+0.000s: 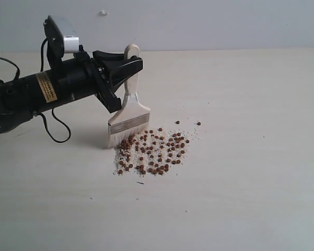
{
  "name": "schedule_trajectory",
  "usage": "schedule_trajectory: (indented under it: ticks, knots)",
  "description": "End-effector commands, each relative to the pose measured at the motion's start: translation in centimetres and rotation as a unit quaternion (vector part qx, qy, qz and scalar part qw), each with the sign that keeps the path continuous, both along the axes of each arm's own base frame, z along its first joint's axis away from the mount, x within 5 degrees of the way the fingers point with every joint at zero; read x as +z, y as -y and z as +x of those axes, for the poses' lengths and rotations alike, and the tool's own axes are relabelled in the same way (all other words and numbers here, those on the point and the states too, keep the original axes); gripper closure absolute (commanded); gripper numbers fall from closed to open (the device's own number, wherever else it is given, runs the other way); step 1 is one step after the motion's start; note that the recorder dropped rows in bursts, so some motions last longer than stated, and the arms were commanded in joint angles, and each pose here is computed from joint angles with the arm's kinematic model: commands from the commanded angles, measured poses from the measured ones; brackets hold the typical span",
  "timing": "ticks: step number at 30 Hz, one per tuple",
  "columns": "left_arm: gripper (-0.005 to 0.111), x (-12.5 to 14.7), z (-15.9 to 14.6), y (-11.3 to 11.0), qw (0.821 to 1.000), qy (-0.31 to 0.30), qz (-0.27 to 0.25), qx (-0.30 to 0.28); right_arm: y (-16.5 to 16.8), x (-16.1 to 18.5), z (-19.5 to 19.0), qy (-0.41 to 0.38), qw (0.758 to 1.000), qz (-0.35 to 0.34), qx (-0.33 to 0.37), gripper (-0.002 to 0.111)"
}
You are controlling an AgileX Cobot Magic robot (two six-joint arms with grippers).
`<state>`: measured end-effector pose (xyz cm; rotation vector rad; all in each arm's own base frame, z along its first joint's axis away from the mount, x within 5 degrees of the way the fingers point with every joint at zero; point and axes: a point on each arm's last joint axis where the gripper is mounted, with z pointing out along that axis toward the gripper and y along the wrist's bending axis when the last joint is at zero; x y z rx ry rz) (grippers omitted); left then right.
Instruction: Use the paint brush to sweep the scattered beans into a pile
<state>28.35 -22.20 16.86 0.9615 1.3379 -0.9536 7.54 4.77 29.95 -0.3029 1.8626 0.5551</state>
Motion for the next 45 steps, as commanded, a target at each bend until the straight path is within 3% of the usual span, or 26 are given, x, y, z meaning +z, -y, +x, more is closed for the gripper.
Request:
schedule_trajectory:
  ticks: [1,14,23,33,42,45]
  knots:
    - [0.107,-0.2,-0.4,0.0,1.000,-0.010,-0.001,-0.021,0.0,-0.1,0.0,0.000,1.000,0.001,0.001,0.108]
    - [0.107,-0.2,-0.7,0.1,0.999,-0.026,-0.003,-0.037,0.0,-0.1,0.0,0.001,1.000,0.000,0.001,0.108]
    - [0.107,0.3,0.3,-0.3,0.999,-0.023,-0.034,0.021,0.0,-0.1,0.0,0.000,1.000,0.001,0.001,0.108]
    - [0.107,0.5,0.4,-0.3,0.999,-0.001,-0.031,0.029,0.0,-0.1,0.0,0.000,1.000,0.001,0.001,0.108]
    - [0.107,3.3,0.1,-0.7,0.998,0.029,-0.052,0.036,0.0,-0.1,0.0,0.001,1.000,0.000,0.001,0.108]
    - [0.107,4.0,0.2,-0.9,0.998,0.023,-0.036,0.054,0.0,-0.1,0.0,0.001,1.000,0.000,0.001,0.108]
